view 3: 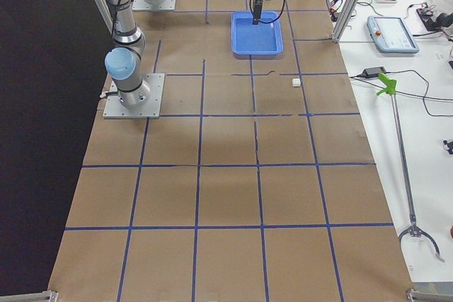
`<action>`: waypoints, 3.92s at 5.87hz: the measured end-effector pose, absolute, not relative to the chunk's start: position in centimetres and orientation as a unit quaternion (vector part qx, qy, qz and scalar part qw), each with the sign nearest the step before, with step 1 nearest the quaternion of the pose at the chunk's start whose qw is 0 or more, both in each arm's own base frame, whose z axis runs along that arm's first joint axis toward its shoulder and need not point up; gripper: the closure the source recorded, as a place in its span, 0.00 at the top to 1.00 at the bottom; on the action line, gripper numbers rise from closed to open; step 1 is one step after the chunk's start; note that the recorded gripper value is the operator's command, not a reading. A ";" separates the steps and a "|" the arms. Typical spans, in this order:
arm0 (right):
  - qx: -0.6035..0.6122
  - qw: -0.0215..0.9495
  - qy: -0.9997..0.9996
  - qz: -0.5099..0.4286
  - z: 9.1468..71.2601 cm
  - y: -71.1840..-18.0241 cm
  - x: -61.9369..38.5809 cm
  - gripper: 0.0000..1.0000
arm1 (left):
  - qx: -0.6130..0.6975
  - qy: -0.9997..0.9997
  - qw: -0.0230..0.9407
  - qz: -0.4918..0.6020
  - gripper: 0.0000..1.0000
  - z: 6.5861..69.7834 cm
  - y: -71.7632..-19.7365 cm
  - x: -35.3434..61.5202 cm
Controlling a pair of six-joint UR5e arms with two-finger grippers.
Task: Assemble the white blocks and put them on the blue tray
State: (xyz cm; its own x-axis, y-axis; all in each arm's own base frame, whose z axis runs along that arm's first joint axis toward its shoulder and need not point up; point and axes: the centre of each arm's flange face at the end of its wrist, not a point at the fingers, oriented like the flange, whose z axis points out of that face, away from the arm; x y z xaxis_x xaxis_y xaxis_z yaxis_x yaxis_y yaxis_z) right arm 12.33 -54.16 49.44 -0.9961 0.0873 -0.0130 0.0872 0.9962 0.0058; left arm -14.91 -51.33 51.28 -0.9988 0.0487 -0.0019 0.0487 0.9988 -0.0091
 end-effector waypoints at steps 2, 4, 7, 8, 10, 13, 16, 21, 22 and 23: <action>0.046 0.009 0.999 -0.003 50.1 -53.9 12.4 1.00 | 0.024 1.000 0.001 -0.005 1.00 51.4 -51.1 -14.8; -0.003 0.013 1.000 -0.003 50.2 -53.9 12.4 1.00 | 0.024 1.000 0.001 -0.004 1.00 51.2 -50.9 -14.3; -0.315 0.007 0.949 -0.011 48.5 -55.7 11.7 1.00 | 0.020 1.000 -0.001 0.005 1.00 47.7 -55.0 -6.9; -0.449 -0.001 0.893 -0.023 47.0 -57.7 11.3 1.00 | 0.011 1.000 -0.001 0.000 1.00 43.9 -58.3 -4.1; -0.675 -0.009 0.737 -0.036 43.4 -62.8 7.6 1.00 | 0.003 1.000 0.001 -0.011 1.00 33.5 -65.1 -1.3; -0.768 0.027 0.634 -0.092 39.1 -74.9 1.3 1.00 | 0.003 1.000 0.002 -0.023 0.99 20.8 -67.5 -0.7; -0.713 0.157 0.649 -0.216 28.7 -80.0 -5.0 1.00 | 0.004 0.999 0.003 -0.032 0.29 16.9 -67.4 -0.7; -0.699 0.256 0.633 -0.213 16.2 -78.1 -5.0 1.00 | 0.066 0.995 0.004 -0.069 0.18 22.8 -66.0 -8.7; -0.701 0.259 0.630 -0.212 15.9 -77.8 -4.9 0.98 | 0.125 0.989 0.002 -0.073 0.18 24.0 -64.1 -16.2; -0.705 0.259 0.624 -0.214 15.6 -77.6 -4.9 0.96 | 0.191 0.979 0.001 -0.071 0.18 24.3 -61.6 -22.9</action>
State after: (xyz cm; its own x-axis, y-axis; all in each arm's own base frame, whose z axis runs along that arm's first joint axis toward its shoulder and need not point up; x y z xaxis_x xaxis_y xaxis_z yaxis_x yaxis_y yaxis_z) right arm -4.87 -77.64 15.60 0.1290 -0.9914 -0.0222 -0.7699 -0.0860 -0.6324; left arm -22.91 -61.57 24.34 -0.9272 0.3735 -0.0284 0.3737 0.9172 -0.1379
